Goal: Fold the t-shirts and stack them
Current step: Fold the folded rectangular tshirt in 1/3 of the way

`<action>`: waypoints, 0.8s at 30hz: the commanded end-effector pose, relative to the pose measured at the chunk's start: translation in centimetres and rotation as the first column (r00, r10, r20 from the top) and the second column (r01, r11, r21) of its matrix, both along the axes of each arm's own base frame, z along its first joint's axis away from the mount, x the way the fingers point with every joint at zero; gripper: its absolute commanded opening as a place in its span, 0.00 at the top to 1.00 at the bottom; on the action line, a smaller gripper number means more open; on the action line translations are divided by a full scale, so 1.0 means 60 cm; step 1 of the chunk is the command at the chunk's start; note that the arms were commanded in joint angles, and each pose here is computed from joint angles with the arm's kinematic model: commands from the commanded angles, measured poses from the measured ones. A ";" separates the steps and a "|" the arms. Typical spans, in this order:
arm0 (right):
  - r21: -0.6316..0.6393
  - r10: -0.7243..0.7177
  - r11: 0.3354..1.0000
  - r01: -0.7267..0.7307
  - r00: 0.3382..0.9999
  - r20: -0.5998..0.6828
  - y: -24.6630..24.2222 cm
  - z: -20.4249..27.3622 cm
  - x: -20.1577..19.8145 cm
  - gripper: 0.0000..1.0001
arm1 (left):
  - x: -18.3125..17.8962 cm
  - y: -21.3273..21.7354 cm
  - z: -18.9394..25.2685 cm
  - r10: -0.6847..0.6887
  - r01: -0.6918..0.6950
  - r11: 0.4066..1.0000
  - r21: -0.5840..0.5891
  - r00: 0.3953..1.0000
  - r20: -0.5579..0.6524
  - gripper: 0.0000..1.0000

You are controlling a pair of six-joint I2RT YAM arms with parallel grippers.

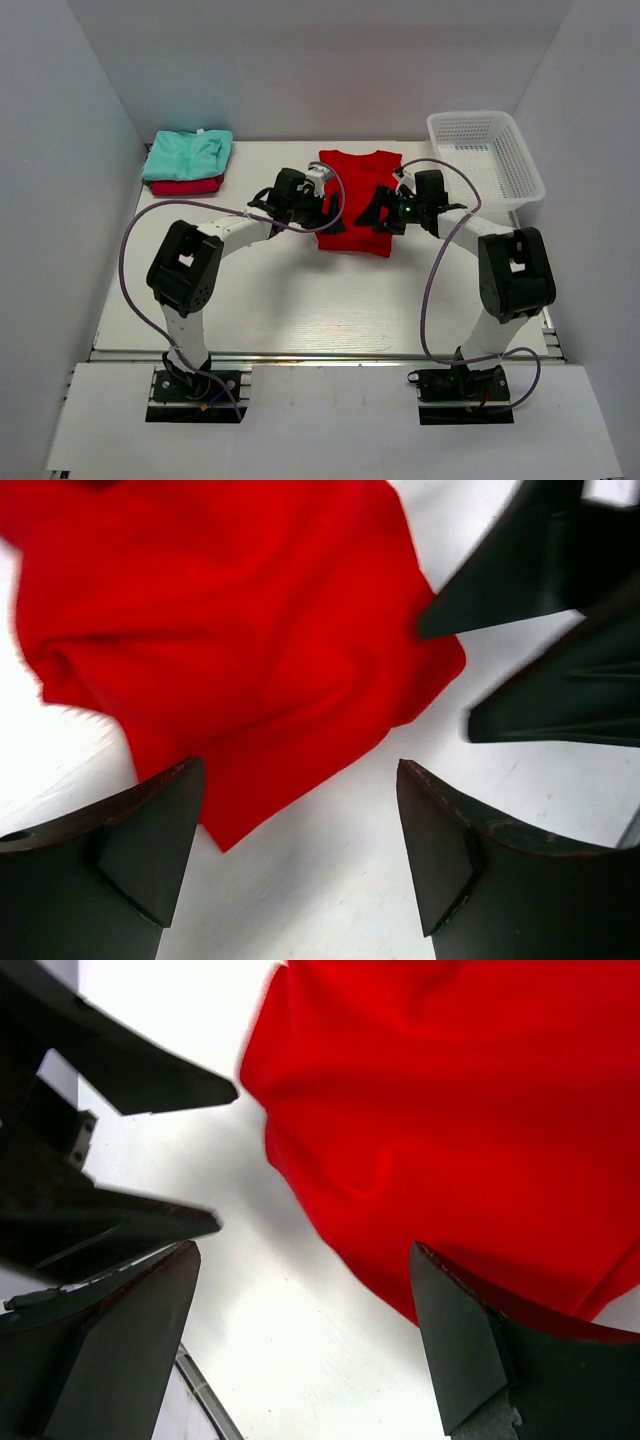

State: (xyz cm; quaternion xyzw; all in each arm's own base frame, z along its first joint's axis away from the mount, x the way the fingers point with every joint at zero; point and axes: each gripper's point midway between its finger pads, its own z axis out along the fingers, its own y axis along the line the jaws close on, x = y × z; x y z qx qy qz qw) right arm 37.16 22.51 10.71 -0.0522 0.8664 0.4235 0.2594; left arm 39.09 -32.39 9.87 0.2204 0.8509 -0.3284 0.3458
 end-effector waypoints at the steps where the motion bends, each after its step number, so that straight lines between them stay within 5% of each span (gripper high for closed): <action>1: 0.013 -0.026 1.000 0.026 0.999 -0.038 -0.003 -0.032 0.010 0.10 | -0.016 -0.025 -0.013 -0.077 0.074 0.994 -0.085 0.996 -0.033 0.13; 8: -0.122 -0.189 0.979 0.164 0.953 -0.235 -0.064 -0.138 -0.006 0.10 | -0.020 -0.035 -0.071 -0.108 0.100 0.993 -0.066 0.986 -0.128 0.18; 12: -0.193 -0.237 0.964 0.181 0.915 -0.327 -0.095 -0.178 -0.053 0.10 | -0.071 0.001 -0.123 -0.105 0.110 0.994 0.009 0.969 -0.222 0.18; 21: -0.195 -0.128 0.980 0.046 0.894 -0.428 -0.094 -0.189 -0.244 0.11 | -0.230 0.053 -0.096 -0.218 0.235 0.972 0.031 0.937 -0.273 0.18; 24: -0.207 -0.037 0.977 -0.040 0.935 -0.354 -0.092 -0.163 -0.278 0.10 | -0.288 0.065 -0.092 -0.230 0.251 0.968 0.020 0.915 -0.332 0.16</action>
